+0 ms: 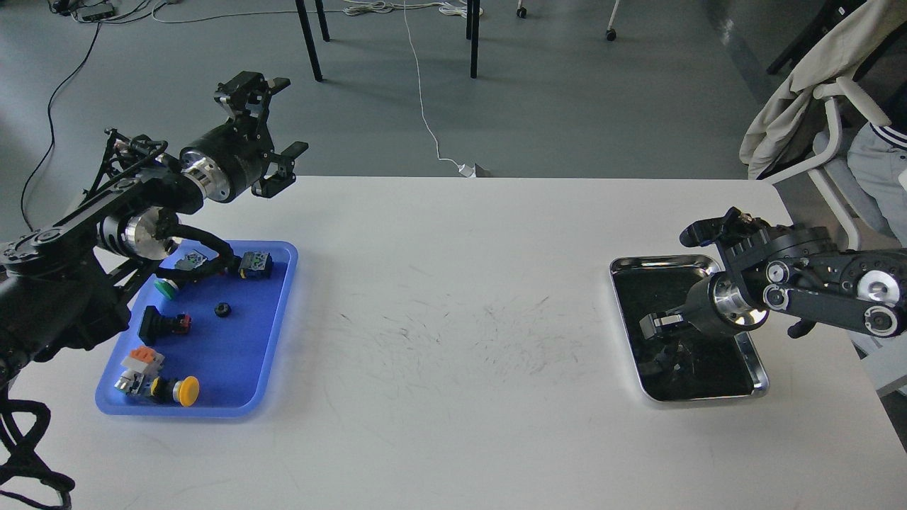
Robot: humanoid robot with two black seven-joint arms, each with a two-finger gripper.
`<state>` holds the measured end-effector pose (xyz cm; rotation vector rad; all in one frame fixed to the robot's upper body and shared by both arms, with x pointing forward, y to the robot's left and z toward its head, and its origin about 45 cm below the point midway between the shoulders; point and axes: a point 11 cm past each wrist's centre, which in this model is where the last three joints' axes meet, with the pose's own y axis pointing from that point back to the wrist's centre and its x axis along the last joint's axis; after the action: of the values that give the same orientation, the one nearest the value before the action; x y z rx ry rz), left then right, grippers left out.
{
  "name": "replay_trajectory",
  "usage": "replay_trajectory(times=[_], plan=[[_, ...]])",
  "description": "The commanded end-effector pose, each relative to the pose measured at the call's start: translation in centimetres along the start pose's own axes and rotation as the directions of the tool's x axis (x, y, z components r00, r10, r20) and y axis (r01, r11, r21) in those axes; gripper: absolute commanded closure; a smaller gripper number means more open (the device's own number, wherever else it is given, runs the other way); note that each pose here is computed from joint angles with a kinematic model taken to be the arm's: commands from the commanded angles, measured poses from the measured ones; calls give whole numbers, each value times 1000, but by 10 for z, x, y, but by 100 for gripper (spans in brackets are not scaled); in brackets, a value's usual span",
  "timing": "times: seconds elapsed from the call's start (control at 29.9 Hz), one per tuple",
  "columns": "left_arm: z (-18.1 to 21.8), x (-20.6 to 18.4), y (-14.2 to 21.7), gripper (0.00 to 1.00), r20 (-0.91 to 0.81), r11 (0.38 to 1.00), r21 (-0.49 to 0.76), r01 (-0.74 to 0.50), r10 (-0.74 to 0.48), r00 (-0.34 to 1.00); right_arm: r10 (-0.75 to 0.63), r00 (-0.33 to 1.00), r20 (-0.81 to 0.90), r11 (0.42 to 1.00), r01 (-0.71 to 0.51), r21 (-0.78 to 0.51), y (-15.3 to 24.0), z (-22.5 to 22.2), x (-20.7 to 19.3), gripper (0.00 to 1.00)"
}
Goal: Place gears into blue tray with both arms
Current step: 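Grasp another small black ring on the steel tray with the right gripper, then lift the ring and carry it toward the table center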
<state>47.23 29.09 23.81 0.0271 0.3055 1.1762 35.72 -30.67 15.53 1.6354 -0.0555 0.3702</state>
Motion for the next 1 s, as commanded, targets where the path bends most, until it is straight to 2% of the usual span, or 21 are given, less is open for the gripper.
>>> replay_trajectory(times=[0.0, 0.03, 0.07, 0.3, 0.53, 0.67, 0.77, 0.9, 0.97], plan=[[1, 2, 1, 2, 2, 1000, 0, -3, 3, 1000, -2, 1000, -17, 1000, 2, 10, 1, -4, 2, 88], [1, 2, 1, 2, 2, 1000, 0, -3, 3, 1000, -1, 1000, -18, 1000, 2, 13, 1, -5, 3, 96], [0, 1, 1, 2, 1, 1000, 0, -3, 3, 1000, -1, 1000, -18, 1000, 2, 13, 1, -5, 3, 99], [1, 2, 1, 2, 2, 1000, 0, -3, 3, 1000, 6, 1000, -18, 1000, -6, 25, 3, -9, 7, 99], [2, 3, 2, 2, 3, 1000, -3, -7, 7, 1000, 156, 987, 21, 977, -158, 140, 75, -41, 64, 99], [2, 3, 2, 2, 3, 1000, -3, -7, 7, 1000, 244, 968, 53, 937, -250, 245, 123, -76, 98, 99], [1, 2, 1, 2, 2, 1000, -2, -4, 4, 1000, 255, 964, 70, 911, -264, 317, 137, -107, 111, 99], [1, 2, 1, 2, 0, 1000, -4, -4, 4, 1000, 196, 981, 17, 879, -183, 440, 122, -167, 107, 99], [2, 3, 1, 2, 1, 1000, -4, -6, 7, 1000, 158, 987, -13, 871, -133, 472, 101, -193, 101, 98]])
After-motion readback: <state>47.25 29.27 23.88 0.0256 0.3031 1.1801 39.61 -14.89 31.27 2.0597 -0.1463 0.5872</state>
